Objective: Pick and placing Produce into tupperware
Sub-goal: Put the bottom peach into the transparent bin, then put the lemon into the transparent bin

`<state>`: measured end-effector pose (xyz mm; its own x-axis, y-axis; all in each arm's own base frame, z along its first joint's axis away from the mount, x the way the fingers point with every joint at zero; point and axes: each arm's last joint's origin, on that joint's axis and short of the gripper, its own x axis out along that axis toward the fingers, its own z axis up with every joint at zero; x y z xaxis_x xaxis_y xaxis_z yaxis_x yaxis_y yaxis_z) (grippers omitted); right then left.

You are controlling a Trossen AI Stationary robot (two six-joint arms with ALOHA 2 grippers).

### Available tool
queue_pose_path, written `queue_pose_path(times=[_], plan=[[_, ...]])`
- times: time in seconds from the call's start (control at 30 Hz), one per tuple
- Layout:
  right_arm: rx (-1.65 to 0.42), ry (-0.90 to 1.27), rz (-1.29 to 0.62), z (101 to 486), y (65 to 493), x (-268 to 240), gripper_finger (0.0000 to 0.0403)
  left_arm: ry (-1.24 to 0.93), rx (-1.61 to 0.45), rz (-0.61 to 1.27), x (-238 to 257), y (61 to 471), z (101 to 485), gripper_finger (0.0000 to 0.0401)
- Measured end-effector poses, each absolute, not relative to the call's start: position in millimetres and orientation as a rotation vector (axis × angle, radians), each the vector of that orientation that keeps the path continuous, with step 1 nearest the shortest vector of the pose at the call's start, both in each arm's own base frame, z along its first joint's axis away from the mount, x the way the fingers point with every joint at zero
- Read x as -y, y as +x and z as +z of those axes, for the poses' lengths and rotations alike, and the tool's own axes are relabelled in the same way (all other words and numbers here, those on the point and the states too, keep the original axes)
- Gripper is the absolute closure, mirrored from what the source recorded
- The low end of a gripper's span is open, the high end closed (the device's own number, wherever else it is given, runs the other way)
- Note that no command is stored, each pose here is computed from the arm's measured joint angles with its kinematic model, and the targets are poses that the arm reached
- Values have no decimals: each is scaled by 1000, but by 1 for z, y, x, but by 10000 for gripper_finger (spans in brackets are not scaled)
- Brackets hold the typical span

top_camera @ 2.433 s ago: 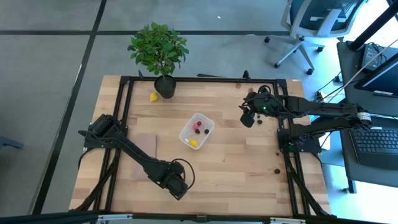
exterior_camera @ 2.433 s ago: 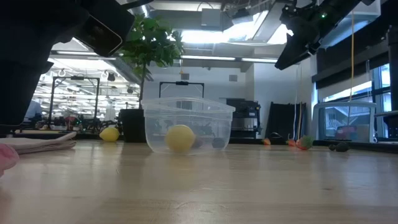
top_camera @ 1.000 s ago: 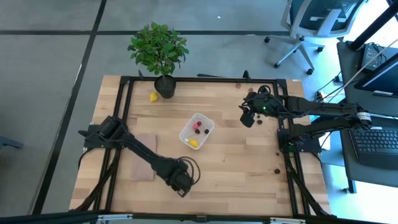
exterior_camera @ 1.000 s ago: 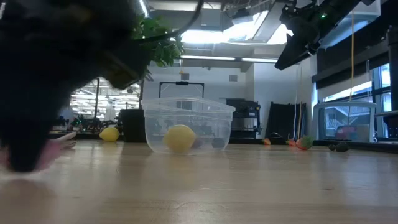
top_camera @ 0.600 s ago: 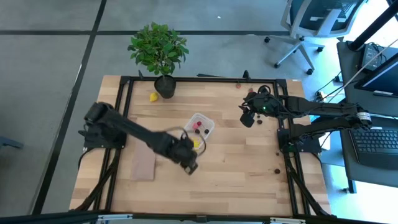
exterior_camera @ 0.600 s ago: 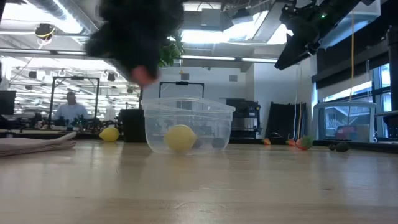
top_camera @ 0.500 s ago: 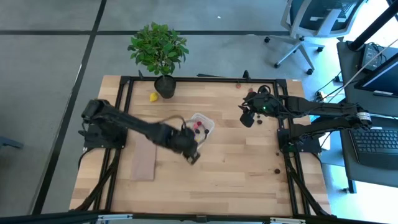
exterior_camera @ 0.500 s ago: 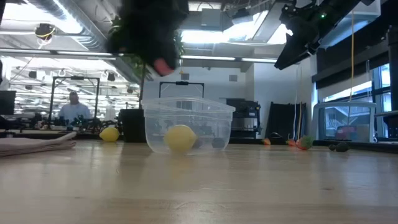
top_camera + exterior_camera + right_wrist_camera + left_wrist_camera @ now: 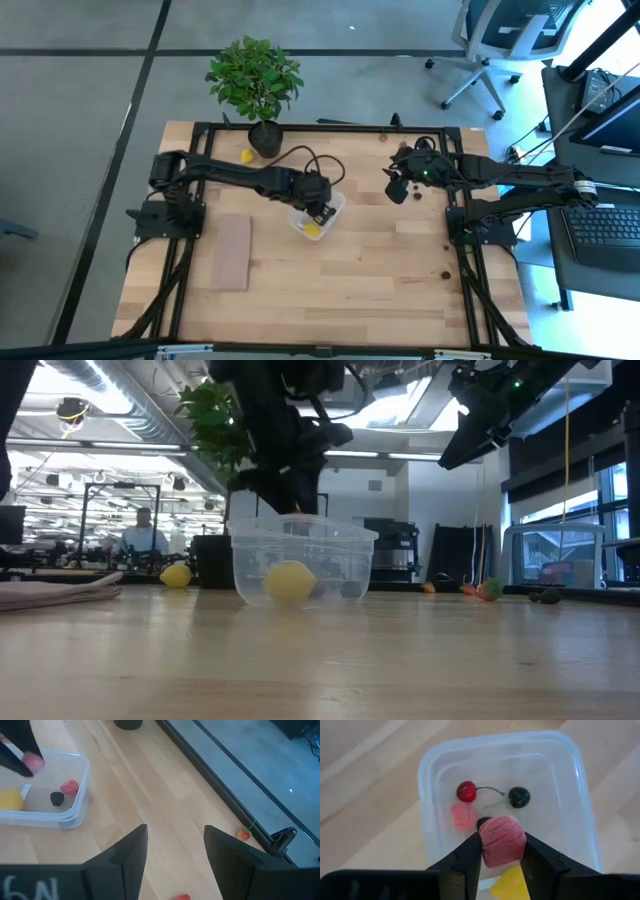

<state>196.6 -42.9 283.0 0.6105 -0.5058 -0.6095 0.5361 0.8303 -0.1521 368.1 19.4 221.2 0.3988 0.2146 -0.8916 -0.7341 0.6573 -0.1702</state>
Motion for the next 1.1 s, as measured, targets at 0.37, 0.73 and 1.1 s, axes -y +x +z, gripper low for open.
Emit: queue_pose_path(times=[0.37, 0.73, 1.1], plan=[[-681, 53, -619, 284, 196, 46, 205, -630, -987, 647, -34, 374, 212, 293], [-681, 53, -619, 284, 196, 46, 205, -620, -997, 611, -32, 374, 213, 247], [-686, 52, -619, 283, 196, 46, 205, -506, -964, 595, -31, 356, 246, 197]])
